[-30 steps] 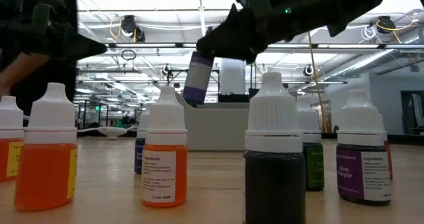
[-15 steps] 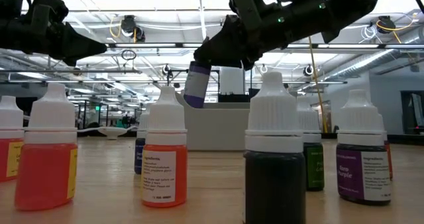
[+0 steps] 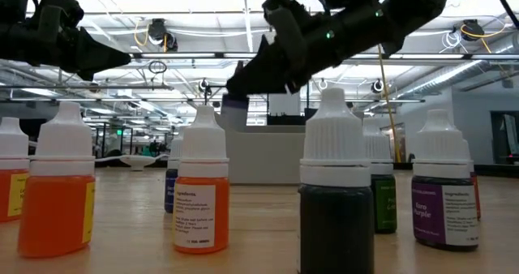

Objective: Pick & Place food coloring
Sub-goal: Put the large purple food coloring bottle into the gray container

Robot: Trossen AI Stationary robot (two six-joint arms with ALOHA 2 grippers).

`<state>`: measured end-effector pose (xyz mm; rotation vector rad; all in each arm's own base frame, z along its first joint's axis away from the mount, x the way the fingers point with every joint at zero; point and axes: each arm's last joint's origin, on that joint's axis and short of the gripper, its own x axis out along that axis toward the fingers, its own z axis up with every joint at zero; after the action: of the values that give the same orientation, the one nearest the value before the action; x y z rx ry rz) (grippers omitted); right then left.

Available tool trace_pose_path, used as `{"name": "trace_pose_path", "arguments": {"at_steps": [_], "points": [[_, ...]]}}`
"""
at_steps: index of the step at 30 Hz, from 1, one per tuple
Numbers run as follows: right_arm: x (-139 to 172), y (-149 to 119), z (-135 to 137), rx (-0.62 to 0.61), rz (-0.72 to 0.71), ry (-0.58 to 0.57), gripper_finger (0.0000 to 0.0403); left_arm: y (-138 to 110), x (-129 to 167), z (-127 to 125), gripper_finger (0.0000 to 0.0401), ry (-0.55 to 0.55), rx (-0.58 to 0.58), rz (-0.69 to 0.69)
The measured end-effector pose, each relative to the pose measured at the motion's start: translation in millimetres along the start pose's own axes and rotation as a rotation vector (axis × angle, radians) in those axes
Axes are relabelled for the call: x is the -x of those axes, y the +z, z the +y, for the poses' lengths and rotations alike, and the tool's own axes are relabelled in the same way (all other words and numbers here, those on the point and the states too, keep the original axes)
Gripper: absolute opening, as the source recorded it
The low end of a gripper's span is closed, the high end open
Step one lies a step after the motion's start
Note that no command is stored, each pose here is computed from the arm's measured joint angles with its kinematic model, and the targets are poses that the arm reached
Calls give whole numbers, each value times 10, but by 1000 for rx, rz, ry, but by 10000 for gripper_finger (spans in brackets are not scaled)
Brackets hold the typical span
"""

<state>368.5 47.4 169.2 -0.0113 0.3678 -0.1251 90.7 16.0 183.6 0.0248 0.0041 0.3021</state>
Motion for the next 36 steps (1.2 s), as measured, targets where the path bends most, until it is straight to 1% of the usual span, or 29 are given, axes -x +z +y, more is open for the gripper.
{"name": "trace_pose_path", "arguments": {"at_steps": [6, 14, 21, 25, 32, 36], "points": [[-76, -66, -50, -21, 4, -14, 110, 3, 0, 0, 21, 0, 1, -3], [-81, -79, -69, -8, 18, -18, 117, 6, 0, 1, 21, 1, 1, -7], [-120, -134, -63, -9, 25, -16, 110, 9, 0, 0, 21, 1, 1, -9], [-208, -193, -31, -23, 11, 33, 113, 19, 0, 1, 21, 1, 3, -19], [-365, -212, 7, -22, 31, 30, 111, 20, 0, 1, 21, 1, 3, -20], [-365, -228, -1, -16, 50, 27, 126, 16, 0, 1, 21, 1, 2, -17]]}}
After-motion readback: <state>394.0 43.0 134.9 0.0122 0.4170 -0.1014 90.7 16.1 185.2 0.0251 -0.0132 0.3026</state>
